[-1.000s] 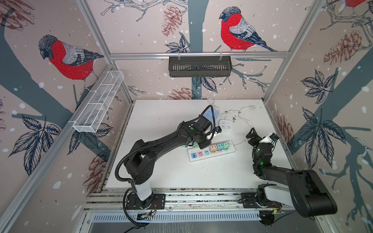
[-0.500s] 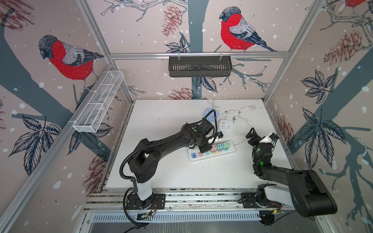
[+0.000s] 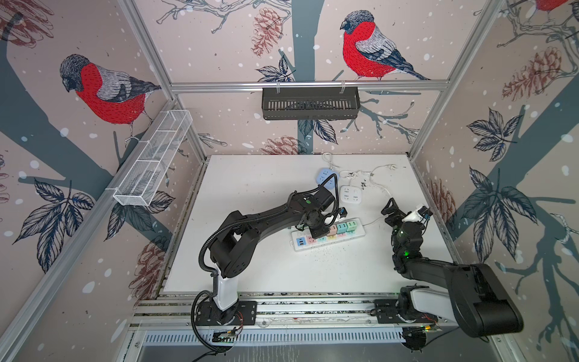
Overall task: Insert the plug
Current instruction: 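Lower the light green adapter with the left gripper onto the socket below the pink adapter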
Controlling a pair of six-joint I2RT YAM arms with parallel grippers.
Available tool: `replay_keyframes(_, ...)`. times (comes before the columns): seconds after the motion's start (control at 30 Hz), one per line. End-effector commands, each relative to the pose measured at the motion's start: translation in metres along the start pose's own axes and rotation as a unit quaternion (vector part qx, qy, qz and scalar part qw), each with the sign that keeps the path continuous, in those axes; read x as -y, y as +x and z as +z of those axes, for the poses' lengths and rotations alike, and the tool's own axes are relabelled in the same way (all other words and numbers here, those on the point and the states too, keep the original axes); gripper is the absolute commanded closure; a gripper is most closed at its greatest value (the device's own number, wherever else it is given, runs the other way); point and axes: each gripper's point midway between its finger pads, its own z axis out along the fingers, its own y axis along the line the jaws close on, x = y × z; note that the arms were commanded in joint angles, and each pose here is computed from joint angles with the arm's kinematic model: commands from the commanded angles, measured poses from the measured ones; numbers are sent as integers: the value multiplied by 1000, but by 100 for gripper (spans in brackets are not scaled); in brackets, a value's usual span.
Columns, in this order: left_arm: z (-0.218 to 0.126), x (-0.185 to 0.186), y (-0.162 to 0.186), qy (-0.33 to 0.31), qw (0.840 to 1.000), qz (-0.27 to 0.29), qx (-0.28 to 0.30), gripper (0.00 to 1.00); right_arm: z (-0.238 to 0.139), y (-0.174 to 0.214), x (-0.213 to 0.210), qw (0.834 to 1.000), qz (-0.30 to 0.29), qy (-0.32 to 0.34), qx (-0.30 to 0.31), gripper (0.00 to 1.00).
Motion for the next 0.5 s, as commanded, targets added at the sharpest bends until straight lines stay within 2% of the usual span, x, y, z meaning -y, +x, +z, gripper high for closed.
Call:
replay_keyframes(0.0,0,2,2,6,1000,10,-3,100,0,-9,-6,1000,8,-12,17,0)
replay_keyframes(0.27,0,-8,4,8,1000,1,12,100,0,-8,-6,1000,7,-12,16,0)
replay_keyframes(0.47,8,-10,10,11,1000,-6,-4,100,0,-8,-6,1000,7,-13,16,0)
